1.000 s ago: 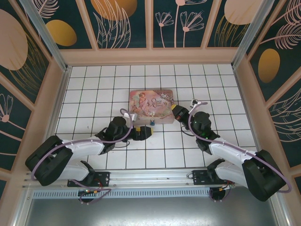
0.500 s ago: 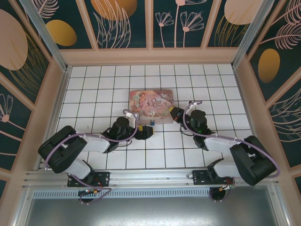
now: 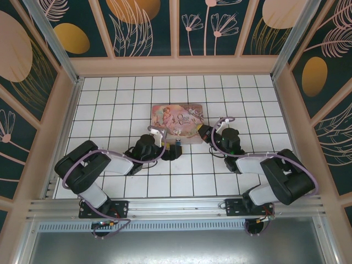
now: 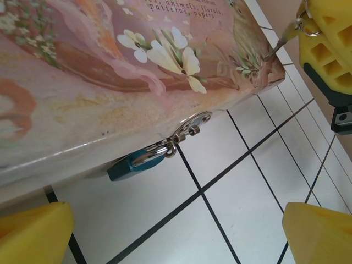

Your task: Unlock the padlock with the key

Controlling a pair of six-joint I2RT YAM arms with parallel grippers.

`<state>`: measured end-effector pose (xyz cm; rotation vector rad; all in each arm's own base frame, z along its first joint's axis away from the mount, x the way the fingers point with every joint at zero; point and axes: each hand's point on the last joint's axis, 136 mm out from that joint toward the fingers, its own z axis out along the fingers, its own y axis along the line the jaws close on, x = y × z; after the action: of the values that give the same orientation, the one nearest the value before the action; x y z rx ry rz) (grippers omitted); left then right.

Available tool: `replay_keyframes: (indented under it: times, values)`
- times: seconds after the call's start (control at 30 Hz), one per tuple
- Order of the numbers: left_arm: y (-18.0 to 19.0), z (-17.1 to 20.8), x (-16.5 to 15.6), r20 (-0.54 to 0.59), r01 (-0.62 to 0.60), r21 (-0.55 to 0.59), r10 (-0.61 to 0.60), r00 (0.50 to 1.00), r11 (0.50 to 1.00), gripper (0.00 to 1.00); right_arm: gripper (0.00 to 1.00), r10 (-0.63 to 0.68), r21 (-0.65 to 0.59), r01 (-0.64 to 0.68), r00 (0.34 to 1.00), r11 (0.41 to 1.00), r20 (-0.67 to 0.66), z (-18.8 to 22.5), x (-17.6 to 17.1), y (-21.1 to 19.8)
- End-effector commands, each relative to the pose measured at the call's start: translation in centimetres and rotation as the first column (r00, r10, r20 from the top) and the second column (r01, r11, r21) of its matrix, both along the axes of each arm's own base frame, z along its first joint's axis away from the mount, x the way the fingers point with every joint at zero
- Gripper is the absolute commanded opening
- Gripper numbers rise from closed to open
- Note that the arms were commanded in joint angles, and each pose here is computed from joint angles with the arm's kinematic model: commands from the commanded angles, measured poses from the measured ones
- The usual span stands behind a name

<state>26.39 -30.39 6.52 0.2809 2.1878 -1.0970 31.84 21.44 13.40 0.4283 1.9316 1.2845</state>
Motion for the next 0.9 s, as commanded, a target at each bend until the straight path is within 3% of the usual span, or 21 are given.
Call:
replay_keyframes:
  times: [0.0,0.4,0.87]
  values:
    - [-0.9,1.1,0.8,0.073,0.017,-0.017,-0.015,0.997,1.000,0.97,0.00,0.006,0.046,-0.008,0.999,0.999,0.047,1.3,0.1,0.1]
    - [-0.8,1.4,2.1,0.151,-0.025,-0.011,0.026,0.988,1.000,0.96,0.00,0.007,0.047,-0.009,0.999,0.999,0.035,0.6,0.0,0.0]
    - [-1.7,-0.2,2.8,0.140,-0.029,-0.036,0.034,0.990,0.999,0.94,0.00,0.018,0.044,-0.019,1.000,0.999,0.026,0.3,-0.1,0.2]
